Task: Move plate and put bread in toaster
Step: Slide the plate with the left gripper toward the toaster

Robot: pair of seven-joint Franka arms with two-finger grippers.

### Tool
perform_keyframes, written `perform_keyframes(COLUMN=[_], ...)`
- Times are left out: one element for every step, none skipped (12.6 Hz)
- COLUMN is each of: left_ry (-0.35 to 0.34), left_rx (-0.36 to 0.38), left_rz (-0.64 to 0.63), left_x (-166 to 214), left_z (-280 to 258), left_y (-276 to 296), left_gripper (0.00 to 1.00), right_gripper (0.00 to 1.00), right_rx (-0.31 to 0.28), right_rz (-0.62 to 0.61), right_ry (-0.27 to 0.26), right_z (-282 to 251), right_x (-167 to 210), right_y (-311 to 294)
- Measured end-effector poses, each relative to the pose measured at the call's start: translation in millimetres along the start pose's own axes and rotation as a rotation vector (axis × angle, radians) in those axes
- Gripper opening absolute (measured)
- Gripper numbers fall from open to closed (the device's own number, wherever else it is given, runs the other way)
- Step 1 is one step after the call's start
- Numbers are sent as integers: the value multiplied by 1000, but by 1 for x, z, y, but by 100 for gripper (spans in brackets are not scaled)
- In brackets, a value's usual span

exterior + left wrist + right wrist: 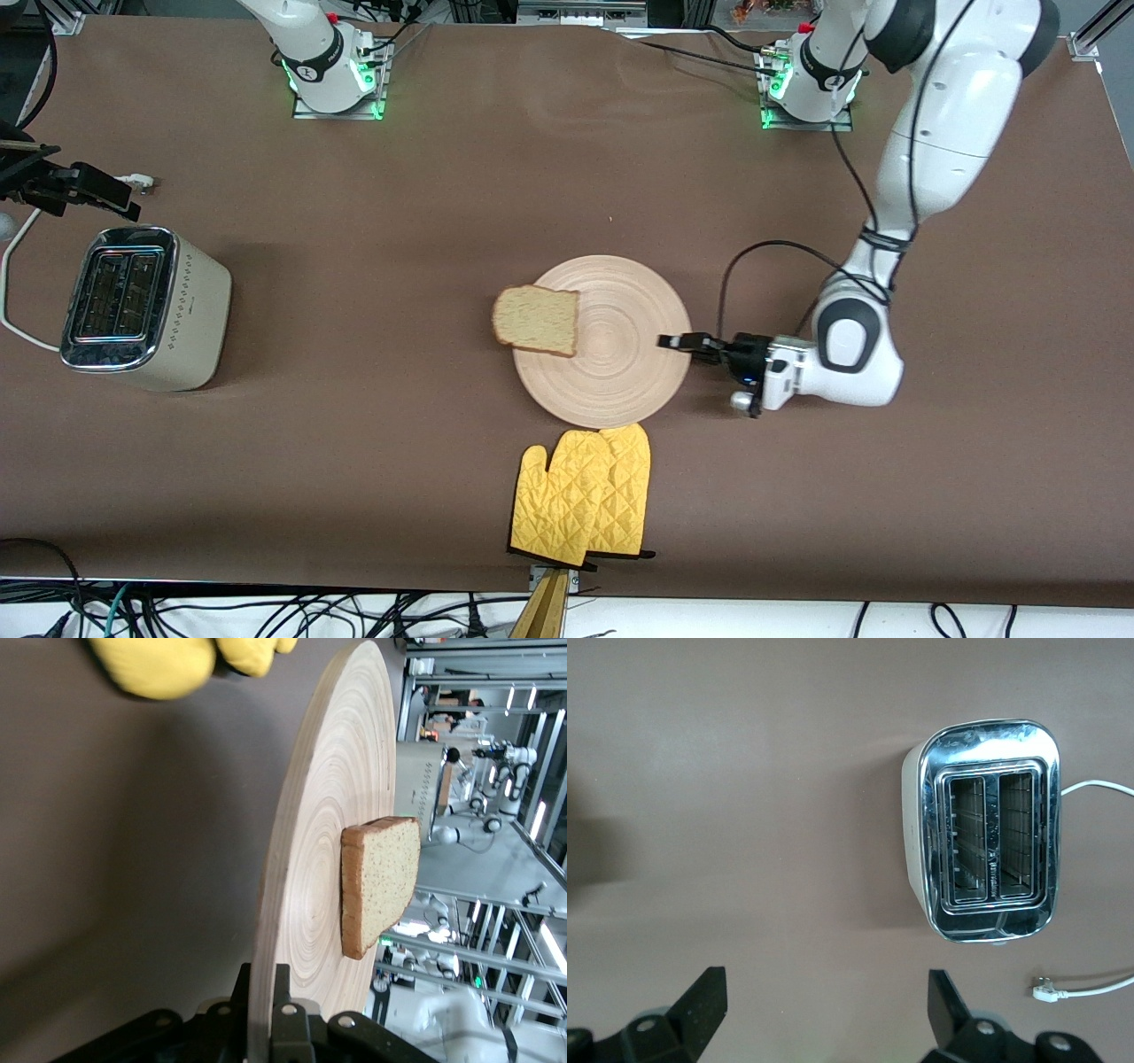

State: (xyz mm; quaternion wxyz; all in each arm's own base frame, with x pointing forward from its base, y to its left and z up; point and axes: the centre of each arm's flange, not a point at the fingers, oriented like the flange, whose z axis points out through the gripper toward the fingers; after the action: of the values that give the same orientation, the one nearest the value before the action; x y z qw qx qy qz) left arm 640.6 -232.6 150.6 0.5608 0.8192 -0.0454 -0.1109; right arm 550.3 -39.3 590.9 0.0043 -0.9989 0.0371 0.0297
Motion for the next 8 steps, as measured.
perform_keyframes(left_ry=[15,25,35,43,48,47,47,51], left_rx=[-4,-6,-3,5,16,29,45,54], left_rz=[-10,-18,-29,-45,-58,-68,-76,-86], left_x=[0,-2,-6,-10,-15,-20,-26,-31], left_z=[24,46,66,86,105,124,139,152], left_y=[8,14,18,20,22,23,22,18], left_gripper=[10,10,10,10,10,10,10,10], right_gripper=[100,100,100,100,100,100,100,100], right_rx=[0,0,-1,-2,-3,-4,-4,-5], right_rz=[2,1,0,-1,-2,-4,-10,-19], right_ry=[-4,-11,-25,-41,-55,-65,-71,-76], right_z=[1,4,11,19,27,32,36,38], right_x=[0,2,5,8,12,15,17,17], right_y=[1,1,0,0,-1,-3,-6,-11])
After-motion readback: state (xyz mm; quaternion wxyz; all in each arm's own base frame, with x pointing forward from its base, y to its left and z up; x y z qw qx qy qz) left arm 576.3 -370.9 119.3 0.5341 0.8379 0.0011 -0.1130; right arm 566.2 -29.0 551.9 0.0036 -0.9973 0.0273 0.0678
